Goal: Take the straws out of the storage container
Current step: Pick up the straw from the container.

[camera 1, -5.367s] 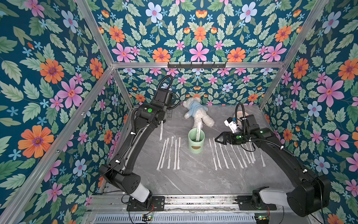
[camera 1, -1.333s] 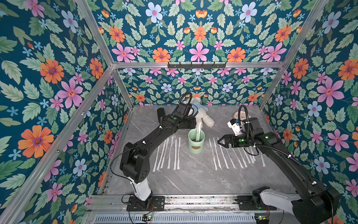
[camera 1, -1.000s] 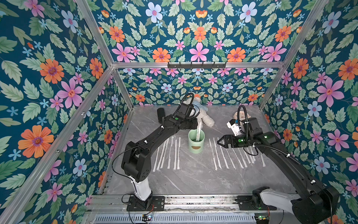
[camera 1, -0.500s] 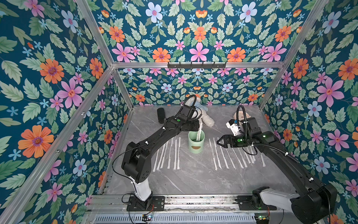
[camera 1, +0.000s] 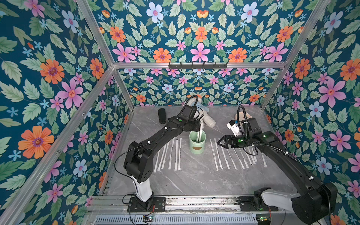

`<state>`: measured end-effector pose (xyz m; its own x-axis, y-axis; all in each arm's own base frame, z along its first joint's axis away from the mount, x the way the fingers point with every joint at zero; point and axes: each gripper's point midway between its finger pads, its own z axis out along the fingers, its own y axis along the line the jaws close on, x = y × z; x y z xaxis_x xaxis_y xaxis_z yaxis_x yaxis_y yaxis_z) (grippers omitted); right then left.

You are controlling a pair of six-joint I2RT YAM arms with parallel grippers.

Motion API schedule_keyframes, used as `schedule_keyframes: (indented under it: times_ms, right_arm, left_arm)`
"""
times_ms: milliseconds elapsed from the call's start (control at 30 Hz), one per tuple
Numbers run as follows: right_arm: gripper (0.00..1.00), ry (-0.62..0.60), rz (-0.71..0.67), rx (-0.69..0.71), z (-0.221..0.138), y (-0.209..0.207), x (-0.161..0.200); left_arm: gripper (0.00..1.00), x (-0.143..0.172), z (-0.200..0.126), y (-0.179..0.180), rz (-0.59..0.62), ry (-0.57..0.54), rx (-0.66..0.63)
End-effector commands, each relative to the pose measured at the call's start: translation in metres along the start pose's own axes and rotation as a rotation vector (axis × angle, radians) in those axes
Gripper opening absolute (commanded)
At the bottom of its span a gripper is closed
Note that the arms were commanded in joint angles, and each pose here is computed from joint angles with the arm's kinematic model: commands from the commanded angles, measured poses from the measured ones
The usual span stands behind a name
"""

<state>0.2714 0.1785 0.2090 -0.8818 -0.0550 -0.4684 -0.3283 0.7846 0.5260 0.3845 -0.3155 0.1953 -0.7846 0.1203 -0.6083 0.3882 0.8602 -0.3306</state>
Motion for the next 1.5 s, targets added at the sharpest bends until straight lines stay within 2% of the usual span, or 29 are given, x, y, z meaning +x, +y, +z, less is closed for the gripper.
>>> schedule_keyframes:
  times_ms: [0,300,400,533,800,1467]
  right_arm:
    - [0.99,-0.008,-0.005,-0.021,0.001,0.004,-0.004]
    - [0.99,-0.004,-0.003,-0.021,0.003,0.003,-0.002]
    - [0.99,-0.003,-0.002,-0.019,0.003,0.002,-0.001]
    - [0.99,-0.001,-0.001,-0.018,0.004,0.001,0.0]
    - [0.99,-0.001,0.0,-0.016,0.004,0.0,0.0]
    - [0.99,-0.004,0.006,-0.045,0.008,0.005,-0.004]
  left_arm:
    - [0.28,-0.001,-0.005,0.006,0.007,-0.006,-0.034]
    - [0.24,0.003,-0.002,0.01,0.01,0.007,-0.052]
    - [0.18,0.002,-0.001,0.01,0.01,0.005,-0.053]
    - [0.18,-0.001,-0.001,0.009,0.011,-0.002,-0.053]
    - [0.09,-0.005,-0.004,0.007,0.014,-0.008,-0.049]
    - [0.07,-0.004,-0.036,0.012,0.032,-0.001,-0.104]
